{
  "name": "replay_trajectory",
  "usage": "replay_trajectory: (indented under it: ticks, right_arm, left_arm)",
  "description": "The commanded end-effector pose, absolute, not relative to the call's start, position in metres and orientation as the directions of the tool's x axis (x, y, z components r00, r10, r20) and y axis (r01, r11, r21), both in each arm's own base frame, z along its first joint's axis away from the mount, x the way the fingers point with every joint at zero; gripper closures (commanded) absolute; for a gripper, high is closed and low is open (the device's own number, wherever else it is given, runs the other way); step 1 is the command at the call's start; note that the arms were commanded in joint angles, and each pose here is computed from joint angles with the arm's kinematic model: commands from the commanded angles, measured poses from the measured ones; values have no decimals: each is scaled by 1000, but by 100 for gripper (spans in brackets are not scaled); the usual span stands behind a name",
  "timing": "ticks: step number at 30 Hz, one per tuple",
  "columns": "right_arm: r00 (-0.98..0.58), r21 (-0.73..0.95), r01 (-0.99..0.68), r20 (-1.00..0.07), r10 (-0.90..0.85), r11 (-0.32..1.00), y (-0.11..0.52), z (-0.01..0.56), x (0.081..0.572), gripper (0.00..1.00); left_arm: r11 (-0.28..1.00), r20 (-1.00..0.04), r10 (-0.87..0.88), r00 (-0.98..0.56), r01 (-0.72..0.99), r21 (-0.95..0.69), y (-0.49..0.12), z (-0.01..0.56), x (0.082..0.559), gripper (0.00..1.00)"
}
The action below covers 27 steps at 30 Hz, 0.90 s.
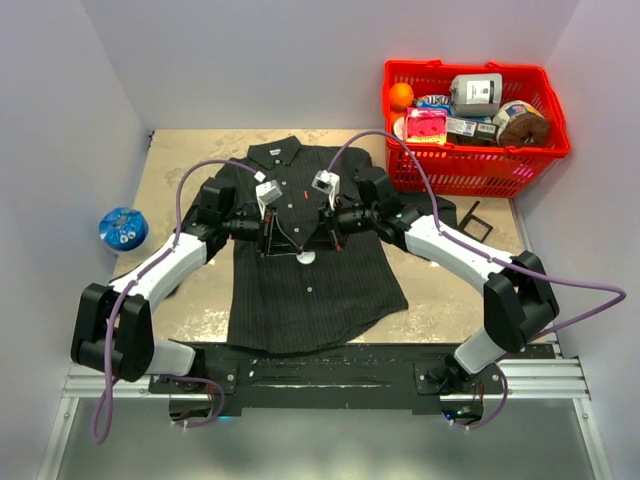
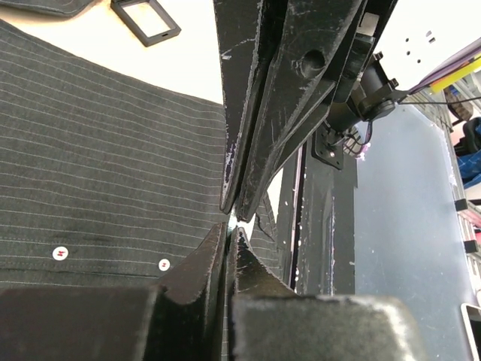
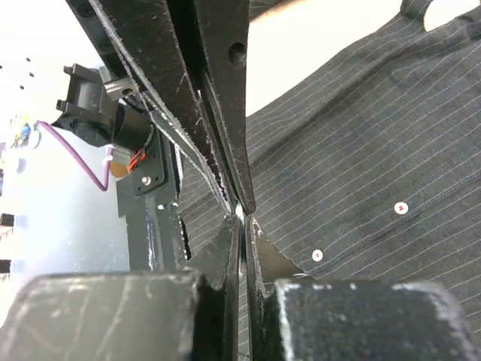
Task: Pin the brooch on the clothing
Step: Pass from the left arm to the right, then pass from the right arm to the left
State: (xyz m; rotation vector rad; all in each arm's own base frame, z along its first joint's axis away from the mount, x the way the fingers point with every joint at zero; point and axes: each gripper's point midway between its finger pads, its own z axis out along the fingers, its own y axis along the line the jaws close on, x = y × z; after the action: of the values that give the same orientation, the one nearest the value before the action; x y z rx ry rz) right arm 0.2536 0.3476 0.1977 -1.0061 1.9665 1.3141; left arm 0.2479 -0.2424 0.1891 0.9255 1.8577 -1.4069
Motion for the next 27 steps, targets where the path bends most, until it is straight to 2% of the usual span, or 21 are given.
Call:
replay_trajectory:
  ticks: [1,3,6,9,10,11,13,14,15,16,17,19,20,22,23,27]
  right_arm:
    - [-504,455,-858,-833,-228,237,350,218,262,100]
    - [-509,447,-846,-839,-191,290,348,223,270,100]
    - [-494,443,-838,-864,-99,319,348,242,278,100]
    - [-486,468,-821,-873,30,327,352,262,286,100]
    - [-476,472,-819,-876,74,326,352,271,288,100]
    - [-482,487,-811,-870,101,326,351,270,288,100]
    - [-457,494,-815,-869,190,303,351,291,290,100]
    - [-454,500,-810,-865,212,307,351,293,292,100]
    - [-437,497,-818,-864,249,291,351,305,292,100]
    - [-426,493,-822,-864,267,285,351,310,292,100]
    - [-421,495,-822,-861,285,282,351,315,291,100]
    - [-403,494,-829,-852,333,261,350,329,291,100]
    - [-409,504,-828,-843,349,248,351,333,288,100]
    - [-391,499,-833,-836,386,238,352,342,288,100]
    - [-399,510,-829,-828,395,231,353,343,287,100]
    - [-390,512,-835,-808,441,200,354,353,284,100]
  left_arm:
    - [173,-847,151,-509,858,-485,-246,207,254,74]
    - [221,-860,144,-489,863,-454,-243,209,260,48]
    - [335,-894,111,-434,863,-378,-235,218,274,32]
    - [479,-938,34,-346,829,-289,-220,240,292,23]
    - [503,-940,2,-342,813,-294,-216,246,293,22]
    - [547,-961,-40,-273,799,-250,-210,263,299,21]
    - [575,-955,-106,-279,766,-287,-206,264,297,18]
    - [587,-964,-156,-213,765,-264,-203,280,297,18]
    - [584,-954,-182,-236,755,-298,-202,267,293,17]
    - [562,-932,-244,-269,744,-362,-204,269,288,17]
    - [545,-932,-297,-209,764,-346,-203,284,286,17]
    - [496,-886,-375,-272,748,-440,-205,273,276,17]
    - [472,-880,-416,-229,773,-424,-205,285,273,17]
    - [419,-835,-474,-280,762,-494,-206,277,264,18]
    - [397,-826,-508,-244,785,-476,-205,287,261,20]
    - [330,-774,-573,-269,789,-518,-207,288,252,27]
